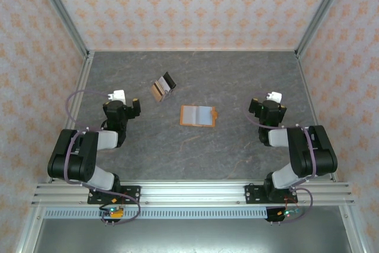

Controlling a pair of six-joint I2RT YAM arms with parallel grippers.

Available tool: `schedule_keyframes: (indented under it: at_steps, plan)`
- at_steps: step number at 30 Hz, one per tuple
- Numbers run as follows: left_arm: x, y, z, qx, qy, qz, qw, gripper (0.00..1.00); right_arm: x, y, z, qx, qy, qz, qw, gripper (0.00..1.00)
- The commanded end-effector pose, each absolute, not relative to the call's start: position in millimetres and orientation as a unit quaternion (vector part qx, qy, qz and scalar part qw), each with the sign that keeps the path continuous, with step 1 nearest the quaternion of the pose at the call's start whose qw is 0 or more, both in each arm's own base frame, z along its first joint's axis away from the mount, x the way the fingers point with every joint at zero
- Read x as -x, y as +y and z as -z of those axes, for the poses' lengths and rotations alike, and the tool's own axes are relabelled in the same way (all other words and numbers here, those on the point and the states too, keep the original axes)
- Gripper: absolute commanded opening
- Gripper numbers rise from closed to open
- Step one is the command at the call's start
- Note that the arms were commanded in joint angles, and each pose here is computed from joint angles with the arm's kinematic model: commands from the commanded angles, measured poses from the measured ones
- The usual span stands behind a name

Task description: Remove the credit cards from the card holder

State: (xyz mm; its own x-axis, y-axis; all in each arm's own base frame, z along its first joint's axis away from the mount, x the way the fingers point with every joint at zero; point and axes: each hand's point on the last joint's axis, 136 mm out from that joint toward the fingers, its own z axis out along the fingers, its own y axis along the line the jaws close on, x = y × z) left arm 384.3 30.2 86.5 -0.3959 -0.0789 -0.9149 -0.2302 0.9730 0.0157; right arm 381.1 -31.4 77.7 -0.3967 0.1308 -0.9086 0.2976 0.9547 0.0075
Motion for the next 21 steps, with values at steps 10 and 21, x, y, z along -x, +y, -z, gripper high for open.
schedule_keyframes:
  at_steps: [10,21]
  plan:
    - [-391.0,29.2,-95.1,0.084,0.827,-0.091,0.549,1.0,-390.7,-32.2,-90.5,-0.137,0.819,0.068,0.553,0.99]
    - [-392.2,27.4,-94.4,0.078,0.829,-0.084,0.548,1.0,-390.1,-32.3,-91.2,-0.138,0.817,0.068,0.555,0.99]
